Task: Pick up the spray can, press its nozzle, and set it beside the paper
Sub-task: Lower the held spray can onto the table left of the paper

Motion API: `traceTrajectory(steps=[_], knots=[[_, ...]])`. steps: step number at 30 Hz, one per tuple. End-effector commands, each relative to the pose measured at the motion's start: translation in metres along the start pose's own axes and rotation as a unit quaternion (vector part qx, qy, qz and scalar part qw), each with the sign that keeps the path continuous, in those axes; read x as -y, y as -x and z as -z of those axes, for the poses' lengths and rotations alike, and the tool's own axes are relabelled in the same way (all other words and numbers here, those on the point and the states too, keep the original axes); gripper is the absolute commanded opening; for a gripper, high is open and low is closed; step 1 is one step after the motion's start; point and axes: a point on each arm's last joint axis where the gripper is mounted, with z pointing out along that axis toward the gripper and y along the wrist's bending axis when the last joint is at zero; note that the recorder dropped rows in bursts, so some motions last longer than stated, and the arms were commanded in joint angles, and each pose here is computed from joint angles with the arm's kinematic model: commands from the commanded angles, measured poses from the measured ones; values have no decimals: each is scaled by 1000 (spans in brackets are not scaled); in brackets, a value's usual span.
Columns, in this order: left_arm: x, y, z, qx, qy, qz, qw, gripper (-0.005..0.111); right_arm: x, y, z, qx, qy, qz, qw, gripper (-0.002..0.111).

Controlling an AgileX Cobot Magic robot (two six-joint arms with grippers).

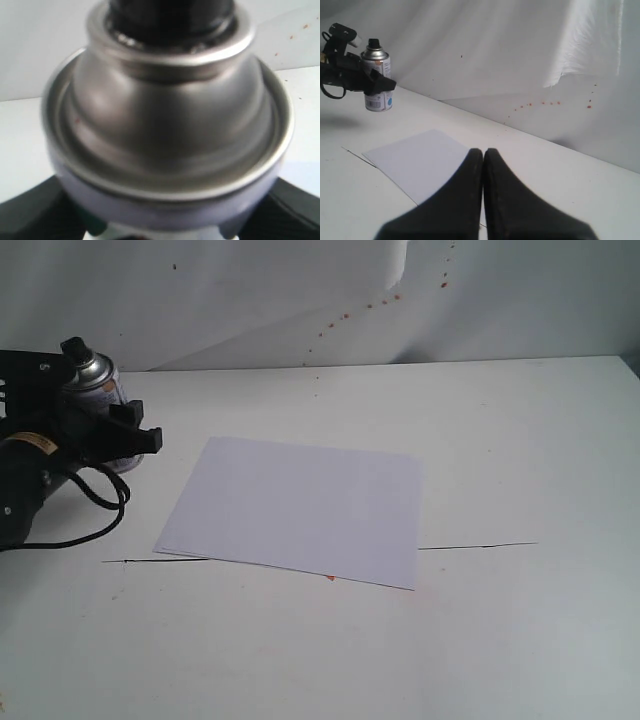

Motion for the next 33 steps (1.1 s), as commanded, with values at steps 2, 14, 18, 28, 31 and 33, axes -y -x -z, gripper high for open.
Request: traceTrajectory(steps=[2,14,18,28,31,33], knots=[[-7,5,-23,11,7,1,1000,0,-1,-2,0,-1,3,-2,1000,0],[-6,-7,-54,-10,-34,-4,999,0,-1,-2,0,-1,3,-2,1000,0],[-5,-9,-60,-13,-34,-2,999,0,-1,-2,0,-1,3,-2,1000,0],[-5,-30,-68,-38,-34,-4,999,0,-1,-2,0,-1,3,-2,1000,0],[-5,-30,-68,-37,-34,-3,999,0,-1,-2,0,-1,3,-2,1000,0],[-5,-30,-68,-38,-33,18,999,0,-1,-2,0,-1,3,-2,1000,0]])
